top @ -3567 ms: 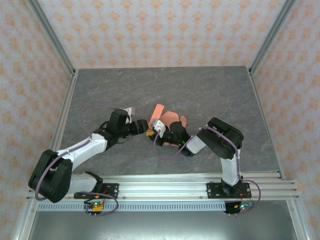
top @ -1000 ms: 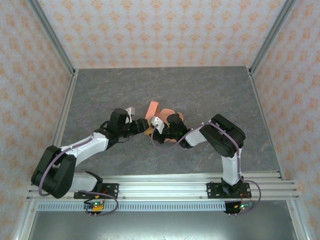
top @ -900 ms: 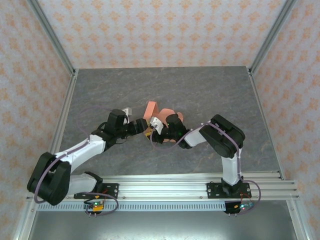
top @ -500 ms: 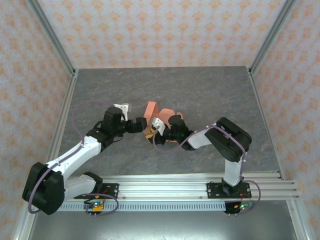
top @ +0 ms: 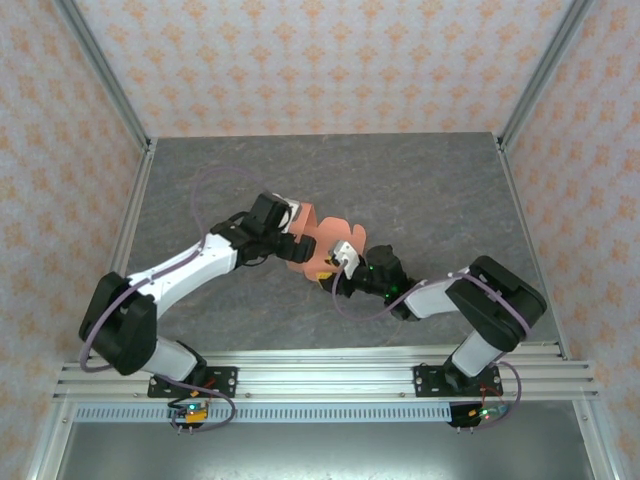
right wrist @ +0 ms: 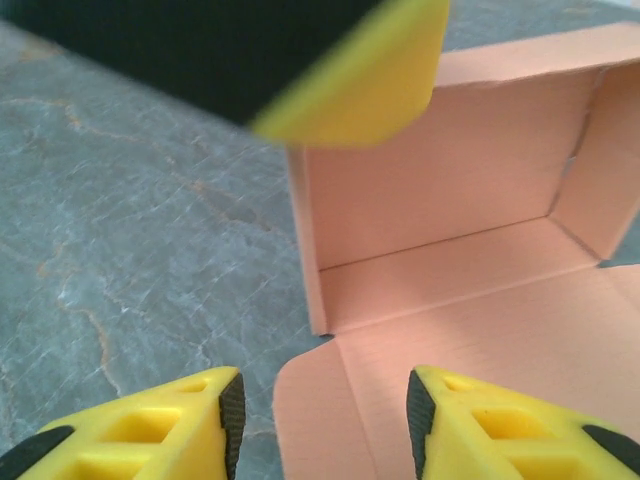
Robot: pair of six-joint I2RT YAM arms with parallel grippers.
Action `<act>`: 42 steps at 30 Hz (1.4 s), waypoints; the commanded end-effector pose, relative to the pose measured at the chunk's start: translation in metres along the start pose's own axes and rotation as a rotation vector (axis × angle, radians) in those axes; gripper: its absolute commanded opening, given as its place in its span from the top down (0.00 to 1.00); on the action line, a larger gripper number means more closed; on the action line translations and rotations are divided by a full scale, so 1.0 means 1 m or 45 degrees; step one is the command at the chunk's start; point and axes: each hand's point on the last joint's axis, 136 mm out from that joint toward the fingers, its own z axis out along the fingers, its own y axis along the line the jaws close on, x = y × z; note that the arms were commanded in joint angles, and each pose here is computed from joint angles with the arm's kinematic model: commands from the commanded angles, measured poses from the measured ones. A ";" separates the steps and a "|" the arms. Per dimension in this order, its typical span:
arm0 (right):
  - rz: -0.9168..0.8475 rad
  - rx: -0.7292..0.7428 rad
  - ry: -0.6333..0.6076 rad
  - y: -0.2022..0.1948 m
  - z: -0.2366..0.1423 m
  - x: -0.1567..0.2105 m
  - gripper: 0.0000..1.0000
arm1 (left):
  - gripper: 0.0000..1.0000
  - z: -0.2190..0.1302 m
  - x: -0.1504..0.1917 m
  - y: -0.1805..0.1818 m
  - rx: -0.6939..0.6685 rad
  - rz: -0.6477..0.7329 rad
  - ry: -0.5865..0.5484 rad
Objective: Fold the paper box
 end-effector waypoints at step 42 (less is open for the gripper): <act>1.258 0.554 -0.142 -0.123 -0.101 -0.074 0.02 | 0.68 -0.013 -0.054 0.015 0.198 -0.612 -0.376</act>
